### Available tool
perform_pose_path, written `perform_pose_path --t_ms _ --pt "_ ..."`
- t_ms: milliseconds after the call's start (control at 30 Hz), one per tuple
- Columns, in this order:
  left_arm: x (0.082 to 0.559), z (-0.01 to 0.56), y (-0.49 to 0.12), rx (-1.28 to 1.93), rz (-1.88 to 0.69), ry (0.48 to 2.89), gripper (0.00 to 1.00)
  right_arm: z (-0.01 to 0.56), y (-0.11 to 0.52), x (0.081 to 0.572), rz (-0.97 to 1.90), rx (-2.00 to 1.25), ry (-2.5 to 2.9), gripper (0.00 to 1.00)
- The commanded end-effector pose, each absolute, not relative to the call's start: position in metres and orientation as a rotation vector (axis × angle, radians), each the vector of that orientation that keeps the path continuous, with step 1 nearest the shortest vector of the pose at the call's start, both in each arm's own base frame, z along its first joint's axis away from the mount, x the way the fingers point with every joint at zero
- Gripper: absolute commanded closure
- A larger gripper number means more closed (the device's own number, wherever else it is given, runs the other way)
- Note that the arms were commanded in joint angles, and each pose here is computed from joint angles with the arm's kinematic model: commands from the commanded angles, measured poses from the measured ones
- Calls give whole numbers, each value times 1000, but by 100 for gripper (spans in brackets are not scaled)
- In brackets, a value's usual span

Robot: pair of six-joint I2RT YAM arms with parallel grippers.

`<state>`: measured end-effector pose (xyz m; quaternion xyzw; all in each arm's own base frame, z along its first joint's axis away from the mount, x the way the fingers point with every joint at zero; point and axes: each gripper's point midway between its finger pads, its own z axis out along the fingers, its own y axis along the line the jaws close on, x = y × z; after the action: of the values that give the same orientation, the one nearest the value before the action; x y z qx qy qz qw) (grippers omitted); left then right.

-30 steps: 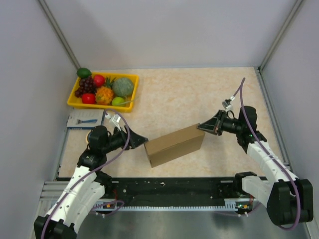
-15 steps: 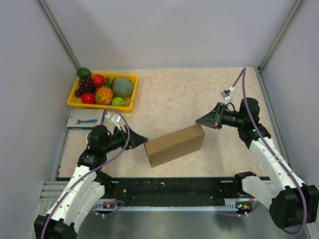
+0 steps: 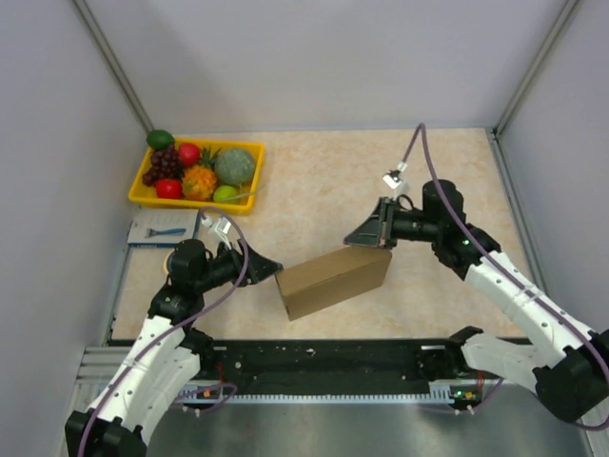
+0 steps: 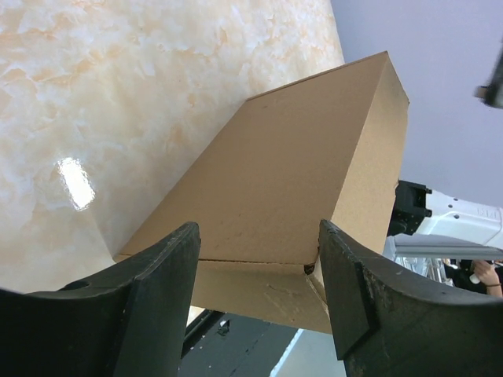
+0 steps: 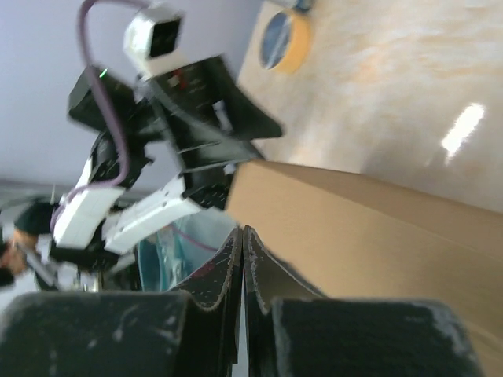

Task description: Fold the paper box

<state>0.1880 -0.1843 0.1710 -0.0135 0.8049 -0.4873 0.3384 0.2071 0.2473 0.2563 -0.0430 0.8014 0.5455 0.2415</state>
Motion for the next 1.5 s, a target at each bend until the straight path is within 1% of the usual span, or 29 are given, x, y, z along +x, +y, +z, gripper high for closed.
perform_pose_path --t_ms 0,67,100,233,433,567,633,800,867,900,1033,1067,1100,1133,1167,1200,1233,1267,1300,1333,1367,1400,1467 --pt "191 174 -184 -10 -1252 2085 34 288 316 169 1592 -316 2144 100" --pt "190 173 -184 -9 -1257 2091 34 288 348 159 1648 -369 2138 100" --pt "191 172 -184 -12 -1255 2094 34 286 364 140 1674 -433 2153 100" --pt "190 172 -185 -7 -1258 2094 34 266 401 131 1670 -516 2225 100" --pt "189 175 -184 -7 -1257 2087 34 263 419 127 1671 -558 2235 100" --pt "189 174 -184 -6 -1258 2087 34 247 427 123 1629 -572 2279 100" --pt "188 173 -184 -7 -1258 2090 34 224 424 128 1543 -536 2350 100" --pt "187 173 -183 4 -1243 2091 34 161 409 110 1471 -473 2500 100" --pt "187 173 -183 2 -1243 2094 34 166 402 114 1428 -475 2482 100" --pt "187 172 -183 1 -1244 2095 34 178 402 124 1400 -458 2442 100" --pt "186 175 -185 11 -1262 2081 33 243 390 134 1407 -475 2287 100" --pt "186 176 -185 25 -1259 2077 32 264 379 134 1409 -473 2230 97" --pt "185 177 -185 38 -1262 2079 30 264 367 137 1359 -435 2248 94" --pt "186 182 -185 57 -1255 2068 30 263 356 140 1328 -395 2259 85" --pt "187 184 -184 88 -1233 2057 28 276 340 138 1338 -340 2230 76" --pt "189 184 -182 93 -1204 2065 27 256 325 136 1291 -298 2293 68" --pt "193 192 -182 112 -1185 2055 24 255 312 141 1286 -235 2292 53" --pt "195 194 -181 144 -1161 2048 23 264 297 137 1323 -162 2265 47" --pt "197 198 -183 162 -1164 2040 22 245 284 135 1300 -100 2306 40" --pt "202 203 -187 186 -1183 2026 19 240 275 137 1301 -39 2307 27" --pt "205 206 -190 199 -1207 2008 18 236 266 146 1301 55 2298 23" --pt "209 208 -194 210 -1234 1993 17 227 258 144 1316 89 2303 21" --pt "211 212 -209 262 -1357 2003 18 227 251 159 1357 178 2271 20"
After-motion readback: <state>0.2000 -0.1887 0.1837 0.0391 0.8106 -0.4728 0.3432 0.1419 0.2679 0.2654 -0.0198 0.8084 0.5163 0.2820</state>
